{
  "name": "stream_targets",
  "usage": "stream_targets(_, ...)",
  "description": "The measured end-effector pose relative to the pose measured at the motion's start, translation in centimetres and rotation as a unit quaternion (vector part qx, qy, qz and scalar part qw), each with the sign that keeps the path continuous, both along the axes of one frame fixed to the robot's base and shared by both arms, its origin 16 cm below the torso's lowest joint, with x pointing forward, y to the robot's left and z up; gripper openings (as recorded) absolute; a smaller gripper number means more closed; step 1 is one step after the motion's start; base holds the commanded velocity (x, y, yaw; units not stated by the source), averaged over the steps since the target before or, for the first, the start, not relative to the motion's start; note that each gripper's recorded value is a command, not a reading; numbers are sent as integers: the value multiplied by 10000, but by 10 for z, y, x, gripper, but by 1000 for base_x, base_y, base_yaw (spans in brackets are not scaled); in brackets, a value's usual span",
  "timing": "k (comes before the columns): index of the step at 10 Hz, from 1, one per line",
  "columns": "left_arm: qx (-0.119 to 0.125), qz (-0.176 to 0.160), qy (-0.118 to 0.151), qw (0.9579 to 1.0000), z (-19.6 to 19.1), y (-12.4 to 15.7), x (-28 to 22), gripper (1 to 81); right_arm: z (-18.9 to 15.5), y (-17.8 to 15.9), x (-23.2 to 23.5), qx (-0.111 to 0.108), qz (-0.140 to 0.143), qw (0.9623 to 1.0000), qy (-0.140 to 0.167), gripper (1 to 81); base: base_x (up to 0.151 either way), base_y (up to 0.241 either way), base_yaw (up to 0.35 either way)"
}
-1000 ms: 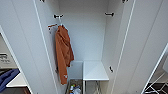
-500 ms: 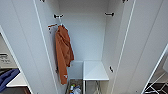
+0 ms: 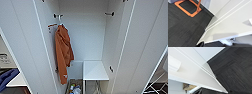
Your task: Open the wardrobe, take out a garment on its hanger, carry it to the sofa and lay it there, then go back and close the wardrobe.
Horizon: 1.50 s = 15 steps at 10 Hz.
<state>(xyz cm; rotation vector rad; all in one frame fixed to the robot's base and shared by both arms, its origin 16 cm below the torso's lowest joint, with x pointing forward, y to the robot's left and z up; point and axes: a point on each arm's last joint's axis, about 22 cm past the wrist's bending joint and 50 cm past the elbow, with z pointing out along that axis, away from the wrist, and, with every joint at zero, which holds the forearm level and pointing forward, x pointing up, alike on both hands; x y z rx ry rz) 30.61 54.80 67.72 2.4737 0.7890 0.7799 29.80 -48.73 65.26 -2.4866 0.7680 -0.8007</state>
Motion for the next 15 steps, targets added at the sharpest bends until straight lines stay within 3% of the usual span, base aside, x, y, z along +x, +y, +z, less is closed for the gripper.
stream_targets(2,-134,457,-356,9982,36,25,50,811,30,-18,40,199,-399,9988,-221,811,0,0,0)
stream_targets(4,-222,693,-645,9953,67,35,96,811,64,-41,78,323,-742,9959,-414,811,0,0,0)
stream_targets(7,-91,776,-672,9947,91,35,152,811,102,-43,133,505,-908,9929,-585,811,0,0,0)
stream_targets(9,-201,649,-455,9967,80,-6,180,811,107,-14,164,688,-799,9927,-587,811,0,0,0)
stream_targets(10,-338,503,-304,9977,69,-40,188,811,92,28,168,955,-655,9924,-424,811,0,0,0)
stream_targets(11,-463,385,-150,9981,57,-69,191,811,86,48,170,1061,-565,9920,-380,811,0,0,0)
stream_targets(12,-468,228,-69,9986,50,-89,195,811,74,68,167,1176,-508,9913,-316,811,0,0,0)
stream_targets(15,-699,-327,268,9967,17,-186,199,811,35,158,141,1657,-148,9860,-63,811,0,0,0)
